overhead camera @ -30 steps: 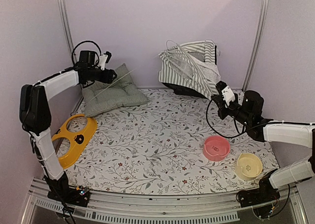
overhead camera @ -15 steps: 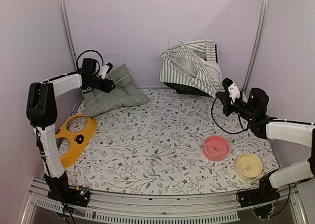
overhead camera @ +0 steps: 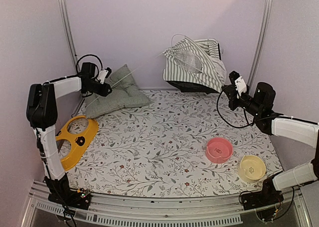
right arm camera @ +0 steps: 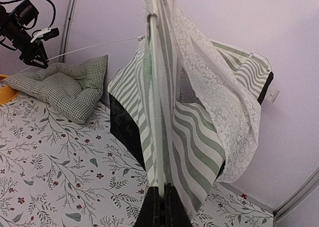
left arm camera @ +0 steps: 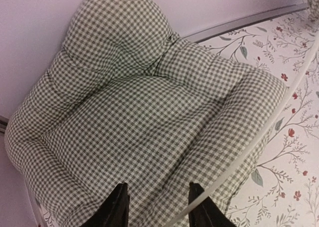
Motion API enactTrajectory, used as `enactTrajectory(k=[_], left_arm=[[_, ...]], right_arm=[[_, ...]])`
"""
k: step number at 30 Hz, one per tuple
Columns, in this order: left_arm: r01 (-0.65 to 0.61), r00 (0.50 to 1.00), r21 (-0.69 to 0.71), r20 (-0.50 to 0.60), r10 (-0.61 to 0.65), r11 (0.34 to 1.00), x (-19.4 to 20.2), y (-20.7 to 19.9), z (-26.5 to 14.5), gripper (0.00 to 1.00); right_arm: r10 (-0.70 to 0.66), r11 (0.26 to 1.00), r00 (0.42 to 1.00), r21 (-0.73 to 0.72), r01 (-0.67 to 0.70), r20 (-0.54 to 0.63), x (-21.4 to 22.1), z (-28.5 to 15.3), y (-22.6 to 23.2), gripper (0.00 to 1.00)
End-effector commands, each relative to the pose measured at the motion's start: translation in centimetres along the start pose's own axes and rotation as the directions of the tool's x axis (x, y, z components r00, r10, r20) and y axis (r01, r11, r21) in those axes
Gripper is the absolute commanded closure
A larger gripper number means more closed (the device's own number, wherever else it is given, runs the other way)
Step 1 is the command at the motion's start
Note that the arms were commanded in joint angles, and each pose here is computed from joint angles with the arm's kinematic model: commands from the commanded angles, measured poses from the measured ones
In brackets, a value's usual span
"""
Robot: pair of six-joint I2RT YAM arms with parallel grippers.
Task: Set up the pet tent
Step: Pick up the tent pole from the center of the board, then pass from the left arm to the right
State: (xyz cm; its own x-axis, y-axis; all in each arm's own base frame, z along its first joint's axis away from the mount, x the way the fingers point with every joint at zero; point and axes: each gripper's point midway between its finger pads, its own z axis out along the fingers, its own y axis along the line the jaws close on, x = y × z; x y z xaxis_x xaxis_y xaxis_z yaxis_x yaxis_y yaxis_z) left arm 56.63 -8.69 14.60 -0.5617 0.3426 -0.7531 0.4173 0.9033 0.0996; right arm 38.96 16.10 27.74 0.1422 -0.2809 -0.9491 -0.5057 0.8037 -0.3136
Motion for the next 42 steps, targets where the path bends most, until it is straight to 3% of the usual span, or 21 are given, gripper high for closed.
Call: enactTrajectory(k=[1,7,23,30,35,42], left_arm=[[-0.009,1.000,0.011,-0.003,0.009,1.000,0.1,-0.8,-0.3,0.64],[-0.039,0.999,0.022,0.031,0.039,0.999,-1.6,-2.6,-1.2,1.00],[-0.052,0.955,0.043,0.294,0.037,0.998,-11.0,-7.7,-10.5,1.00],[-0.023,0.925,0.160,0.377,-0.040,0.987,-14.0,-12.6,-16.2,1.00],[-0.034,0.903,0.311,0.416,-0.104,0.950,-14.2,-18.7,-21.6,1.00],[0.017,0.898,0.492,0.375,-0.229,0.870,-11.3,-25.5,-27.8,1.00]], right_arm=[[-0.004,1.000,0.997,0.023,0.002,0.076,-2.8,0.2,-1.4,1.00],[-0.008,1.000,0.996,0.028,0.005,0.086,-3.4,0.4,-2.1,1.00],[0.004,1.000,0.994,-0.004,-0.004,0.105,-4.3,0.7,-2.0,1.00],[0.066,0.987,0.989,-0.154,-0.045,0.133,-5.1,1.1,0.3,1.00],[0.171,0.938,0.980,-0.321,-0.132,0.097,-4.1,1.8,3.4,1.00],[0.247,0.837,0.969,-0.506,-0.207,0.013,-2.6,3.2,9.7,1.00]])
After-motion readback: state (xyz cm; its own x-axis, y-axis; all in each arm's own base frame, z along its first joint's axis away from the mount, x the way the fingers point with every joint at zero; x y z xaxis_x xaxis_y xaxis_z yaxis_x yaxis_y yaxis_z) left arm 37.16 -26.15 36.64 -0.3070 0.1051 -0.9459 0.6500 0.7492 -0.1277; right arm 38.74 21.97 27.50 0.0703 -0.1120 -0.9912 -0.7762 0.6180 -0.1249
